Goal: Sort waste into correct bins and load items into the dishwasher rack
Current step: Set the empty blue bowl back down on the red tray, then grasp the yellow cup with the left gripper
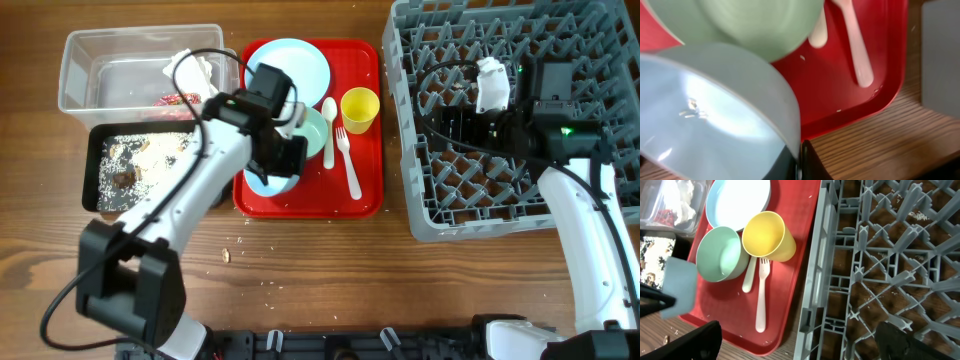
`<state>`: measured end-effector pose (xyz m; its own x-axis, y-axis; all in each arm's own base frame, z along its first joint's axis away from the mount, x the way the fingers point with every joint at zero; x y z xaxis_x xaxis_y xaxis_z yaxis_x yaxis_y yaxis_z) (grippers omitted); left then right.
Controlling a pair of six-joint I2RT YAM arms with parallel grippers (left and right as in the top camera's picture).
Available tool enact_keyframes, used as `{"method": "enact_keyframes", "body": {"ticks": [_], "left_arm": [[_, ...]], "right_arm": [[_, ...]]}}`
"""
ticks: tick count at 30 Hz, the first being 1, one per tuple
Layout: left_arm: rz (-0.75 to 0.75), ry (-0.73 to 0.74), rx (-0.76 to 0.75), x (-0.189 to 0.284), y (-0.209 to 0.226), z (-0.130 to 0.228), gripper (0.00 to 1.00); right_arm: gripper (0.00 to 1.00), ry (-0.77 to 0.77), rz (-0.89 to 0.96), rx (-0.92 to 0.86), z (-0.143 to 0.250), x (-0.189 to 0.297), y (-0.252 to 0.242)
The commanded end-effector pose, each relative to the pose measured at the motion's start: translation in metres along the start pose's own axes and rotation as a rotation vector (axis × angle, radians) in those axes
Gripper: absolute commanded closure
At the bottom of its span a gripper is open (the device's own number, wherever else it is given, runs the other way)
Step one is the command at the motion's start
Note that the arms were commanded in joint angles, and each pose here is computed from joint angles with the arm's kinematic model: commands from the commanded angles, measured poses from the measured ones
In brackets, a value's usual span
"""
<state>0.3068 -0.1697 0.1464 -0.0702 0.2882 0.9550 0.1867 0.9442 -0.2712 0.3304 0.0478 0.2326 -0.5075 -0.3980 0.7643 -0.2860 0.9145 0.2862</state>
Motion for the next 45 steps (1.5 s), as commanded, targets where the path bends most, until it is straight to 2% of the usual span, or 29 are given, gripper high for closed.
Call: {"method": "enact_keyframes", "body": {"ticks": [1,3,10,13,16,18,21,27,32,37,45], "left_arm": [[-0.044,0.055,-0.024,-0.020,-0.008,0.011,0.86],[-0.042,0.060,-0.049,-0.022,-0.016,0.014,0.78],[-0.024,0.026,-0.088,-0.024,-0.028,0.010,0.64],[-0.002,-0.037,-0.101,-0.024,-0.033,-0.002,0.59],[0.009,-0.100,-0.112,-0.023,-0.037,-0.014,0.53],[0.003,-0.130,-0.114,-0.022,-0.036,-0.020,0.50],[0.021,-0.208,-0.034,-0.012,-0.028,-0.041,0.45],[0.144,-0.336,0.088,0.045,-0.006,-0.087,0.45],[0.196,-0.498,0.008,0.073,-0.012,-0.118,0.48],[0.215,-0.554,-0.031,0.055,-0.022,-0.139,0.48],[0.203,-0.500,-0.177,-0.006,-0.046,-0.156,0.45]], "right_arm": [[0.00,-0.013,-0.019,0.003,-0.006,0.001,0.004],[0.00,-0.014,-0.019,0.003,-0.006,0.001,0.004],[0.00,-0.015,-0.019,0.003,-0.006,0.002,0.004],[0.00,-0.021,-0.019,-0.028,-0.008,0.002,0.004],[0.00,-0.030,-0.020,-0.159,-0.010,0.002,0.004],[0.00,-0.038,-0.023,-0.176,-0.011,0.002,0.004],[0.00,-0.055,-0.057,-0.166,-0.015,0.002,0.008],[0.00,-0.089,-0.110,-0.133,-0.026,-0.005,0.035],[0.00,-0.170,-0.082,-0.176,-0.043,-0.008,0.044],[0.00,-0.206,-0.068,-0.228,-0.049,-0.005,0.037],[0.00,-0.149,0.000,-0.310,-0.034,0.002,0.005]]}}
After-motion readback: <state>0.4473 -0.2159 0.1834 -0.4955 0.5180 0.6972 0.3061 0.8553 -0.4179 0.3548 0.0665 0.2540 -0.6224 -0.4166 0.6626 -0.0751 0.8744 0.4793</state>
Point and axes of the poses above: each gripper's point midway between its finger pads, its own x axis back along the fingers, its own y axis along the line the jaws close on, z = x × y, the point moved 5 cm from there along x, back along the fingers, and after that the axes turned 3 degrees about x, right-handed, at the moved point
